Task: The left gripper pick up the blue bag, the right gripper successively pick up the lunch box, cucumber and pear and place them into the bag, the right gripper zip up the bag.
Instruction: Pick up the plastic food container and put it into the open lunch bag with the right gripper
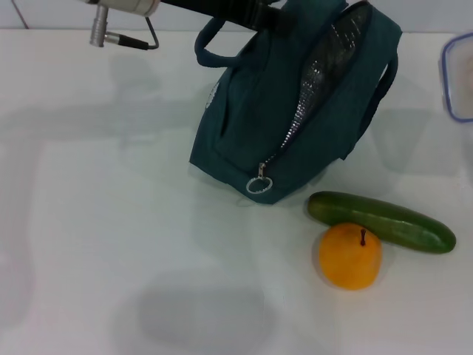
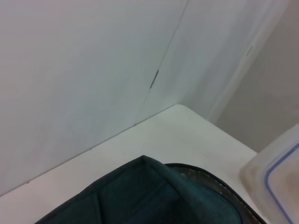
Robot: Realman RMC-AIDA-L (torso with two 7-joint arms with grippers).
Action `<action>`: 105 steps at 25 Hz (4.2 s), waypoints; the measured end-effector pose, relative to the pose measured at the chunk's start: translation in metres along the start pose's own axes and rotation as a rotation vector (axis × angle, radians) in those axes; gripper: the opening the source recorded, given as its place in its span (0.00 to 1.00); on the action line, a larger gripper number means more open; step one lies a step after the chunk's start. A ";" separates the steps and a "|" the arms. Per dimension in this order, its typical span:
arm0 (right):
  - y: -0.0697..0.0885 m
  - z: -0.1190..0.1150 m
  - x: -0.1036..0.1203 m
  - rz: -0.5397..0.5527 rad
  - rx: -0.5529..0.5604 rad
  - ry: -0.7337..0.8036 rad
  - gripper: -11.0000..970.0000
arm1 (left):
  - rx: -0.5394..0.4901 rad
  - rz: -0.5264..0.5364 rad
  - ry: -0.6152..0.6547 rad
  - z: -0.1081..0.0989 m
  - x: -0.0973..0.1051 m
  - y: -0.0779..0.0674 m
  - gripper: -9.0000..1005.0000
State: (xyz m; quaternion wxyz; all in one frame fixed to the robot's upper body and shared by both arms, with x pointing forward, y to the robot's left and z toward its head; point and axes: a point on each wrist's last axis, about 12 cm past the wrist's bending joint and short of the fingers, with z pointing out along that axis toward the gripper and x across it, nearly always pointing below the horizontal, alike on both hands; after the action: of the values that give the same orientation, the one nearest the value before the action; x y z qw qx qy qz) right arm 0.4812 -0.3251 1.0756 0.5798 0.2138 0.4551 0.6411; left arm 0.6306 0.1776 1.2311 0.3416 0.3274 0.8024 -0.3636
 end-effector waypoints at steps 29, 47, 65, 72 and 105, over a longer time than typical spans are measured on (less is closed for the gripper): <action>0.016 0.037 -0.004 -0.002 -0.208 0.011 0.12 | -0.012 0.053 0.027 0.012 -0.017 -0.014 0.06; 0.016 0.072 0.000 -0.011 -0.252 0.045 0.15 | 0.051 0.053 0.037 0.023 -0.023 -0.031 0.06; 0.002 0.085 0.028 0.003 -0.149 0.194 0.19 | 0.041 0.045 0.029 0.027 -0.030 -0.030 0.06; -0.004 0.072 0.032 0.005 -0.092 0.210 0.20 | 0.039 0.044 0.027 0.027 -0.030 -0.030 0.06; -0.029 0.100 0.062 -0.050 0.091 0.349 0.27 | 0.064 0.042 0.018 0.029 -0.033 -0.035 0.06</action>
State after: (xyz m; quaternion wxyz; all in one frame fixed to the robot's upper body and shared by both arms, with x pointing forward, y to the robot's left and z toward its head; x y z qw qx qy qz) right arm 0.5629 -0.2362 1.0850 0.4974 0.1140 0.5825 0.6327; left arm 0.6311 0.1270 1.2554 0.3316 0.3583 0.7863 -0.3787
